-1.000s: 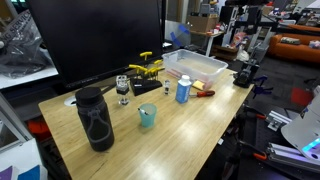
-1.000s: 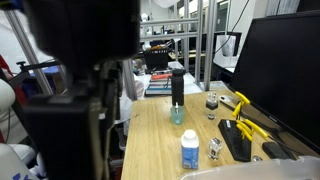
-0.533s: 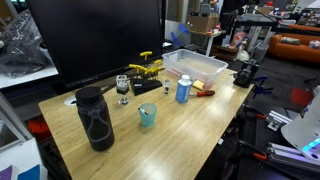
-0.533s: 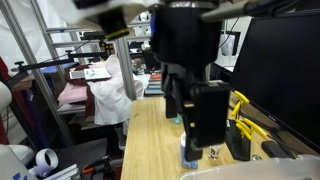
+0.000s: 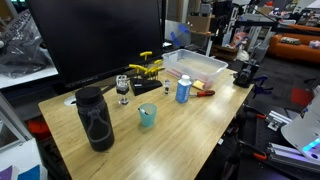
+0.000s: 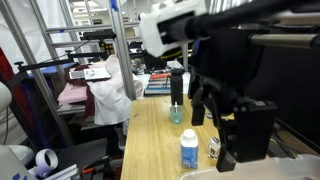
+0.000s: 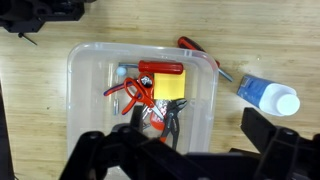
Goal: Take the black object out of the clear container on the right and put it on the left side of the table
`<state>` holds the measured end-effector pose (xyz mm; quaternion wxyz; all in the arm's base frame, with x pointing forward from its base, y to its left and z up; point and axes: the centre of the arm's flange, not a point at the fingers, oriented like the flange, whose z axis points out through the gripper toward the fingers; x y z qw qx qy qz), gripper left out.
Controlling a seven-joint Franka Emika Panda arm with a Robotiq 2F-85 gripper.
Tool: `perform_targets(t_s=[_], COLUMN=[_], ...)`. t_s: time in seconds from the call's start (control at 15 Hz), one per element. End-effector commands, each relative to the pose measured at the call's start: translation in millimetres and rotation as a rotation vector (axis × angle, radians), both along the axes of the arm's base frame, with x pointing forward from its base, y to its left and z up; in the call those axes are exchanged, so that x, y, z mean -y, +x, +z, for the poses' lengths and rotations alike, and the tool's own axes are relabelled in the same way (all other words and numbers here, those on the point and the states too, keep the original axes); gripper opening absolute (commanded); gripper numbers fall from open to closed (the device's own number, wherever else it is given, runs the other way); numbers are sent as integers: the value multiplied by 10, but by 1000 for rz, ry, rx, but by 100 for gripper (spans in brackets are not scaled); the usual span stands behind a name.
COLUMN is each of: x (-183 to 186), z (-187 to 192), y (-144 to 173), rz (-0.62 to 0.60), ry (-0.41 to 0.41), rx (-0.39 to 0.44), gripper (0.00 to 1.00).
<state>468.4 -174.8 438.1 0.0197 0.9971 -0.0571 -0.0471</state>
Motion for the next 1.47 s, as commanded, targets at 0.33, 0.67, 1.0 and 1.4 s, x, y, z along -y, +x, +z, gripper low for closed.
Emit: perform_targets(t_s=[0.33,0.67,1.0,1.4], x=[1,-147,-74,226], z=[1,-56,-198,-592], y=[-1,269,737,1121], rz=[0,-47,-315,-568], ry=[0,67,4,-74], rx=[0,26,130,217], gripper=[100,100,100,100])
